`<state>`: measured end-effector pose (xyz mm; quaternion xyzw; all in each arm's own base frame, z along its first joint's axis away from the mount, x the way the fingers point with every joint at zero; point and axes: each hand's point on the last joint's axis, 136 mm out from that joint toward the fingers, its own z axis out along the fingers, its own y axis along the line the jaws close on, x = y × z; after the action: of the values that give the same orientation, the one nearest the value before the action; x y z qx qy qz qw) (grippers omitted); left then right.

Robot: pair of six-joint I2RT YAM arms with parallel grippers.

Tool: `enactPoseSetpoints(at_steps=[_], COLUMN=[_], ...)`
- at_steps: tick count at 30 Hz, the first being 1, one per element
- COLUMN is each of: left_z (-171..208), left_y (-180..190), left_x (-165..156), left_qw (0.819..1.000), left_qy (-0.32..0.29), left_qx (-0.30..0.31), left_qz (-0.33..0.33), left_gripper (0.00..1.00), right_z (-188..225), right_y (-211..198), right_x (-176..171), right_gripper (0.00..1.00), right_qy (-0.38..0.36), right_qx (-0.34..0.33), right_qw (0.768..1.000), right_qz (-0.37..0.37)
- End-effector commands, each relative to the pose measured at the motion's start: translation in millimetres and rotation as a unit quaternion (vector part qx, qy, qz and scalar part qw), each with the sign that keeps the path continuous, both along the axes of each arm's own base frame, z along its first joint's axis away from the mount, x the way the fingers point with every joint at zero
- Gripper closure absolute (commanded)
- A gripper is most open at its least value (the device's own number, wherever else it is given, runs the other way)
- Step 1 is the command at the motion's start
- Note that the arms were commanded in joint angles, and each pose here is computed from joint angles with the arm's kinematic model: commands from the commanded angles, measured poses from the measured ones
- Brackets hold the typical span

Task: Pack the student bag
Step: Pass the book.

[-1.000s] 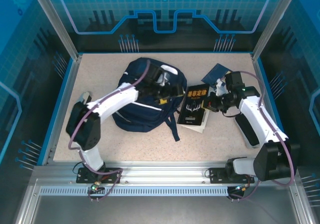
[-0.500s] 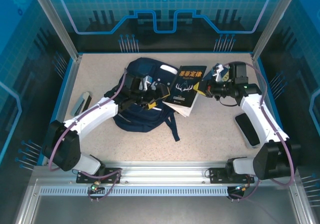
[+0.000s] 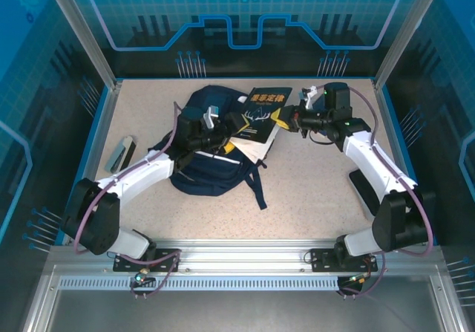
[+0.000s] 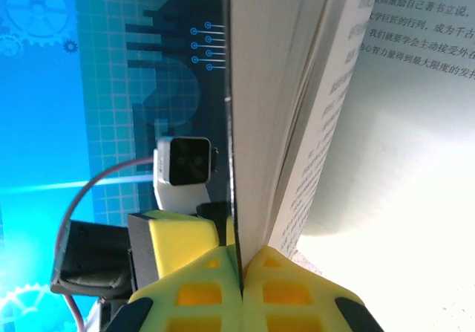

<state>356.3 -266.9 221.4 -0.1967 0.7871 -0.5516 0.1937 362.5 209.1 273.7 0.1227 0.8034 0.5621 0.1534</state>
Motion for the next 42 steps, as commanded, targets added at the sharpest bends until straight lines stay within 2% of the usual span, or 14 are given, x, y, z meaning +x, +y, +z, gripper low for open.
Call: enactPoseSetpoints(at_steps=[1, 4, 16, 21, 30, 32, 33, 35, 37, 39, 42], left_z=[28, 28, 25, 32, 23, 22, 20, 18, 14, 11, 9], left_y=[7, 12, 29, 34, 37, 39, 39, 40, 43, 48, 62], left_x=[5, 4, 3, -1, -4, -4, -4, -5, -6, -7, -10], left_qw=[0.996, 0.994, 0.986, 0.983, 0.981, 0.981, 0.981, 0.982, 0.983, 0.983, 0.983], left_qy=[-0.025, -0.025, -0.024, -0.042, -0.042, -0.044, -0.043, -0.043, -0.039, -0.036, -0.030], left_qx=[-0.067, -0.082, -0.106, -0.105, -0.097, -0.094, -0.090, -0.083, -0.071, -0.056, -0.024], left_qz=[0.044, 0.065, 0.128, 0.143, 0.160, 0.163, 0.164, 0.165, 0.167, 0.171, 0.178], left_gripper=[0.06, 0.10, 0.37, 0.42, 0.69, 0.74, 0.79, 0.85, 0.87, 0.88, 0.91], right_z=[22, 13, -24, -39, -54, -57, -58, -61, -65, -70, -78], right_y=[11, 21, 41, 49, 56, 56, 55, 52, 45, 33, 12], right_x=[13, 16, 6, 0, -7, -9, -10, -12, -15, -17, -20], right_gripper=[1.00, 1.00, 1.00, 1.00, 1.00, 0.94, 0.87, 0.70, 0.47, 0.34, 0.25], right_qy=[-0.034, -0.021, 0.040, 0.062, 0.091, 0.095, 0.095, 0.092, 0.082, 0.070, 0.040], right_qx=[0.025, 0.020, -0.021, -0.044, -0.052, -0.058, -0.064, -0.078, -0.112, -0.159, -0.242], right_qw=[0.999, 1.000, 0.999, 0.997, 0.995, 0.994, 0.993, 0.993, 0.990, 0.985, 0.970], right_qz=[-0.010, -0.010, -0.005, -0.004, -0.004, -0.002, -0.001, 0.001, -0.001, -0.006, -0.008])
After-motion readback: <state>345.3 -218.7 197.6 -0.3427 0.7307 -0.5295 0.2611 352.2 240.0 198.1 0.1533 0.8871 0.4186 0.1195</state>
